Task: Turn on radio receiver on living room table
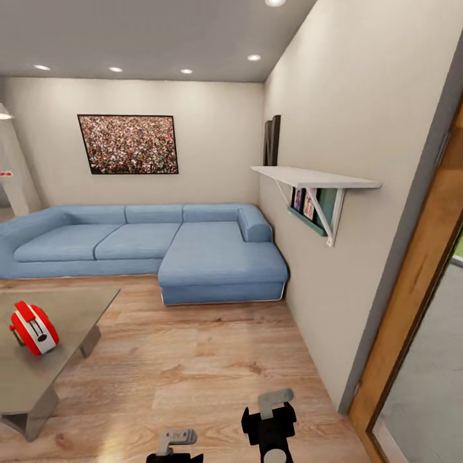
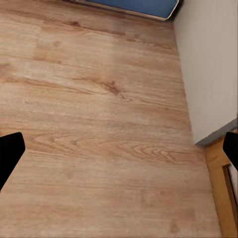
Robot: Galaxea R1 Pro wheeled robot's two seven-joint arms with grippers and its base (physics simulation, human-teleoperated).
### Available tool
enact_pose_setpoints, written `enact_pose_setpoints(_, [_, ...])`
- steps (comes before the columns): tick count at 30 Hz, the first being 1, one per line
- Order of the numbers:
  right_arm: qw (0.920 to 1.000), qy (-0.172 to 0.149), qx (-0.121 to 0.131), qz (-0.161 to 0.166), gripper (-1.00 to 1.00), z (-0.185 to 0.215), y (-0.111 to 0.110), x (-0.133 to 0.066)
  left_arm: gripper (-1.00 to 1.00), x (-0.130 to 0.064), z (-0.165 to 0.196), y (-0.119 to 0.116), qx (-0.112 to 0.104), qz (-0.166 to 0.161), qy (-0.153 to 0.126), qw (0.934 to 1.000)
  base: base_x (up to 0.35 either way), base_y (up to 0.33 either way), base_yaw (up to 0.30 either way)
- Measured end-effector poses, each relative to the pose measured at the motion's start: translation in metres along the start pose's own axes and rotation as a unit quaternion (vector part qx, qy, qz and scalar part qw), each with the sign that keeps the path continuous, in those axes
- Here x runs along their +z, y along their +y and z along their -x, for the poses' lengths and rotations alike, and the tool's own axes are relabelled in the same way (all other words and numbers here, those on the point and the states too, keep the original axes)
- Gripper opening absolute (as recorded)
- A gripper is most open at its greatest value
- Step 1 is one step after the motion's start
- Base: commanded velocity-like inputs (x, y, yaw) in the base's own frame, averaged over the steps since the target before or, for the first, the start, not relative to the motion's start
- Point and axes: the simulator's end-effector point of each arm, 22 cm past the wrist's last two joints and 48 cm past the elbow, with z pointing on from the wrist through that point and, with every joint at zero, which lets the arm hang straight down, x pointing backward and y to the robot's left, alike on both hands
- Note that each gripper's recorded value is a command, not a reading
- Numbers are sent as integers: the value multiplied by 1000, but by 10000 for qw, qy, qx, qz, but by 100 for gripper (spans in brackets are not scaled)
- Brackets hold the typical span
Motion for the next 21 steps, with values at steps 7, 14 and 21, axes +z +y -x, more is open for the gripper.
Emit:
enact_pose_setpoints(7, [10000, 6, 5, 4, 100, 0, 0, 0, 100, 0, 0, 0, 4, -3, 1, 10000, 275, -205, 292])
enact_pose_setpoints(14, [10000, 4, 5, 4, 100, 0, 0, 0, 100, 0, 0, 0, 5, -4, 3, 10000, 275, -205, 292])
enact_pose_setpoints(21, [10000, 4, 5, 4, 100, 0, 0, 0, 100, 0, 0, 0, 3, 1, 3, 10000, 273, -207, 263])
